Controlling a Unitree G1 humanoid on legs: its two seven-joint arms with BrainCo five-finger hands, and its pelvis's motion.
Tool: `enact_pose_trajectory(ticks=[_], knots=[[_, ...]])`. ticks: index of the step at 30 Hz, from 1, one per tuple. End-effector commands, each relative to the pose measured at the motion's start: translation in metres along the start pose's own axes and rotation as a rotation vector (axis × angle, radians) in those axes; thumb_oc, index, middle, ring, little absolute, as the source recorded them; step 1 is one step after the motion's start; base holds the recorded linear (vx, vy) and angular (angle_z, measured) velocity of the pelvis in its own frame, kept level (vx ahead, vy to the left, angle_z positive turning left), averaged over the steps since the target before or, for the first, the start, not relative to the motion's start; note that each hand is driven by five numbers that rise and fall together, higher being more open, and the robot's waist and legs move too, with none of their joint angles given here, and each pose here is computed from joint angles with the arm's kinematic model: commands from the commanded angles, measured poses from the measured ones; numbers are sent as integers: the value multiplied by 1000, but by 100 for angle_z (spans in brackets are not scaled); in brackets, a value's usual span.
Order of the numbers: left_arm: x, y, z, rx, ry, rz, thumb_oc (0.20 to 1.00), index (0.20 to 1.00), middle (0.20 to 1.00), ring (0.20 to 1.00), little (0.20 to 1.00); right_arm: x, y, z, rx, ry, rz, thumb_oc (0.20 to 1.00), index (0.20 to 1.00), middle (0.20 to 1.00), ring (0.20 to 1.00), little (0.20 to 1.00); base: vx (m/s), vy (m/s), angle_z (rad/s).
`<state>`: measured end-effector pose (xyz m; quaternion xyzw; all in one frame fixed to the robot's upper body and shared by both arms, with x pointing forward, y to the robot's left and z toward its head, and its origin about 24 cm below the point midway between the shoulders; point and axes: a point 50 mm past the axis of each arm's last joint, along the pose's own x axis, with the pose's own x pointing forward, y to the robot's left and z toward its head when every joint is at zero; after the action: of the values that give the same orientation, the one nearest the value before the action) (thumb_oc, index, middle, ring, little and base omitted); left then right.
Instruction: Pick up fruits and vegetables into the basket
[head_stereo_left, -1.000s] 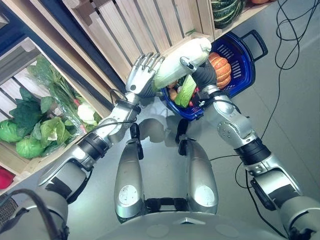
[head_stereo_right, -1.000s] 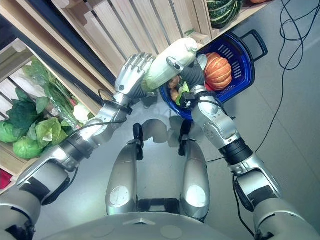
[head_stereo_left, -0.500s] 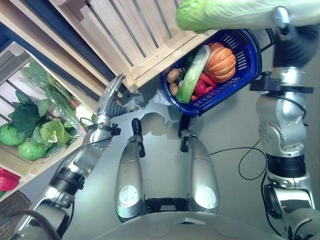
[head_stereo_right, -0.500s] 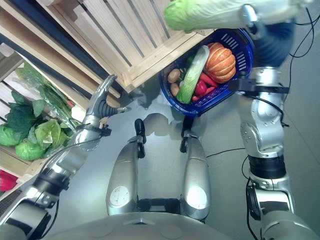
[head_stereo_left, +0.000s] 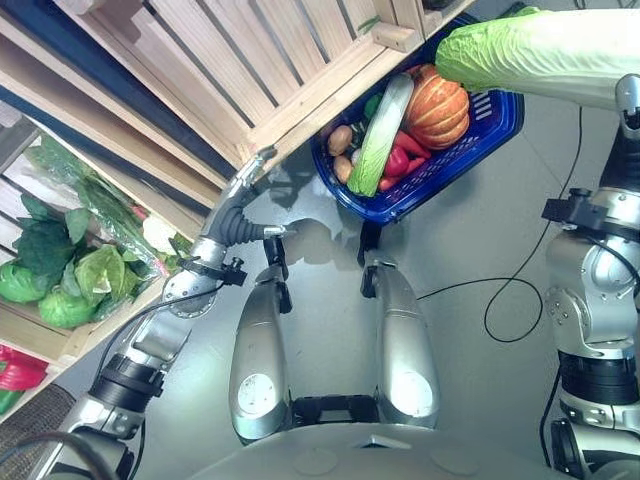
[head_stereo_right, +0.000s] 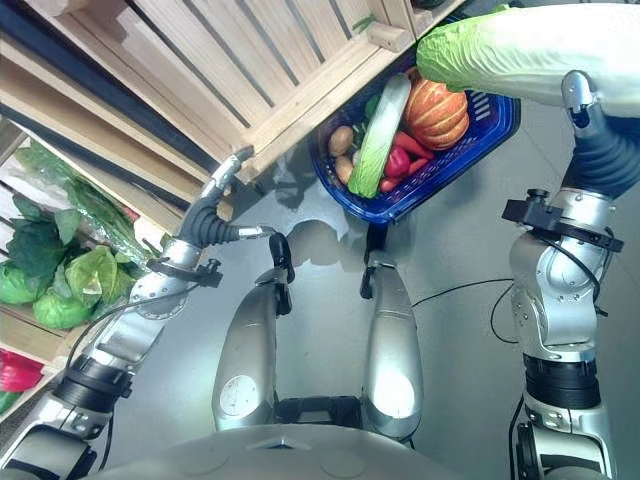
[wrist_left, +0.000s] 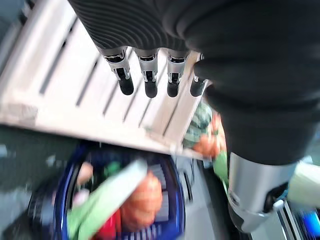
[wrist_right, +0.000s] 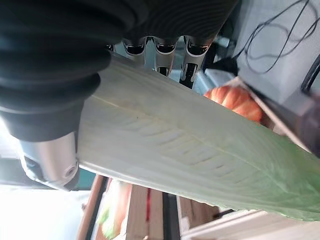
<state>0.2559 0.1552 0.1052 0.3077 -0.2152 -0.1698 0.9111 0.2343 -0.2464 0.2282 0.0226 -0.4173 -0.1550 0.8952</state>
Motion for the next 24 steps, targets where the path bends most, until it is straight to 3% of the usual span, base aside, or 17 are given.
enact_pose_trajectory(ticks=[1, 5, 13, 15, 24], knots=[[1, -18, 11, -96, -9, -98, 1000, 1000, 1000, 1000, 1000, 11, 4, 21, -25, -118, 28, 200, 200, 200, 200, 200, 0, 0, 0], [7, -36, 7, -96, 21, -158, 1000, 1000, 1000, 1000, 1000, 16, 10, 2, -41, -28, 33, 200, 200, 200, 200, 200, -21, -12, -6], [0, -66, -39, -202, 371, -142, 1000, 1000, 1000, 1000, 1000, 24, 17, -53, -15, 231, 43, 200, 200, 200, 200, 200, 16, -32, 0], [-12, -68, -65, -249, 522, -74, 1000, 1000, 1000, 1000, 1000, 34, 17, -69, -3, 324, 28, 200, 200, 200, 200, 200, 46, -84, 10], [-38, -65, -93, -316, 710, -18, 1000, 1000, 1000, 1000, 1000, 54, 4, -99, -71, 504, -41, 200, 200, 200, 200, 200, 14, -74, 17]])
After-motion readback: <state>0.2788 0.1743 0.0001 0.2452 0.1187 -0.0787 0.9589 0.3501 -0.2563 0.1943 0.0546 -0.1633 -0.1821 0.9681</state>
